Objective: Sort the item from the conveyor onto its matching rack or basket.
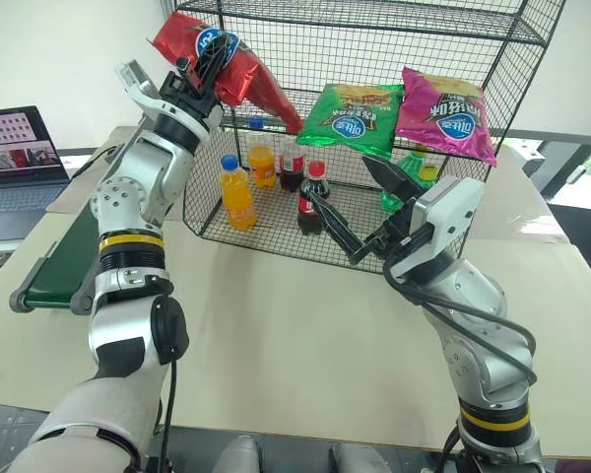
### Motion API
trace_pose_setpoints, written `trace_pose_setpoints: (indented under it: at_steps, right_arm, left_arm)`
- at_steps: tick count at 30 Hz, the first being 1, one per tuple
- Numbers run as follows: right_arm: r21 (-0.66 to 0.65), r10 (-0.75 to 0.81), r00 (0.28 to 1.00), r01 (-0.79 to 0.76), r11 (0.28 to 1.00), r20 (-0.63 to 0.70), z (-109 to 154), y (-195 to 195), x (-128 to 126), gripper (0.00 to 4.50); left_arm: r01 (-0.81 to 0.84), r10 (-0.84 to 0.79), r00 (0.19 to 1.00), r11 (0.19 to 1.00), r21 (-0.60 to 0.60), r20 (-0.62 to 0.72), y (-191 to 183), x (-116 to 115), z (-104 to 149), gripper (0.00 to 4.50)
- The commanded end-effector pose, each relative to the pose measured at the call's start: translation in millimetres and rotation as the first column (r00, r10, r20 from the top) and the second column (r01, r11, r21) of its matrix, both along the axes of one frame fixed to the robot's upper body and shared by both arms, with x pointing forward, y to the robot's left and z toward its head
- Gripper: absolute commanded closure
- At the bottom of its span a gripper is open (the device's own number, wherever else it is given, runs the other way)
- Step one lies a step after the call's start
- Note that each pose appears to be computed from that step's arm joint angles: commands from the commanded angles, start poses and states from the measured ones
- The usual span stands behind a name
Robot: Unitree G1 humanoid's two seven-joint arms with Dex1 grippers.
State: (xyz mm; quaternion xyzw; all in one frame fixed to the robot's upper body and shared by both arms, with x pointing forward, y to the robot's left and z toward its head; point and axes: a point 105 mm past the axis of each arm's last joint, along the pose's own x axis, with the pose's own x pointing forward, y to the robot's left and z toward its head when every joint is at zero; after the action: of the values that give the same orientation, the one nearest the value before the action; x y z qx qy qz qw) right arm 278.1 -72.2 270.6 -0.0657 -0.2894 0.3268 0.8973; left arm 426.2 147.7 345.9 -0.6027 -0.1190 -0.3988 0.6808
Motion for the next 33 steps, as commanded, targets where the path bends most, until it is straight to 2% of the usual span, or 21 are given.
trace_pose_setpoints:
  at_steps: [1,4,6,12,16,24,31,33]
  right_arm:
    - [0.02,-0.001,0.999,0.0,1.0,0.047,11,2,-10,0.0]
    - [0.016,-0.011,0.999,0.01,1.0,0.052,13,2,-8,0.0]
    - [0.023,-0.051,0.997,0.05,0.998,0.056,17,-1,-2,0.0]
    - [0.079,-0.125,0.99,0.121,0.99,0.057,33,-2,8,0.0]
    - [0.085,-0.115,0.992,0.11,0.99,0.055,35,5,7,0.0]
    - [0.083,-0.119,0.991,0.114,0.99,0.054,35,8,7,0.0]
    - [0.068,-0.128,0.99,0.124,0.99,0.051,32,6,5,0.0]
    - [0.07,-0.137,0.989,0.133,0.989,0.053,32,5,5,0.0]
  left_arm:
    - [-0.035,0.035,0.999,0.999,-0.032,0.029,5,6,3,4.45]
    - [-0.073,0.07,0.992,0.997,-0.025,-0.103,9,18,-31,4.45]
    - [-0.093,0.09,0.984,0.996,-0.013,-0.156,9,21,-45,4.45]
    - [-0.157,0.156,0.959,0.987,0.014,-0.237,1,21,-61,4.45]
    - [-0.2,0.198,0.941,0.98,0.021,-0.273,-8,27,-59,4.45]
    - [-0.263,0.246,0.921,0.965,-0.015,-0.302,-22,47,-37,4.45]
    - [-0.29,0.259,0.904,0.956,-0.041,-0.341,-20,56,-38,4.45]
    - [-0.291,0.261,0.902,0.956,-0.038,-0.344,-21,56,-39,3.93]
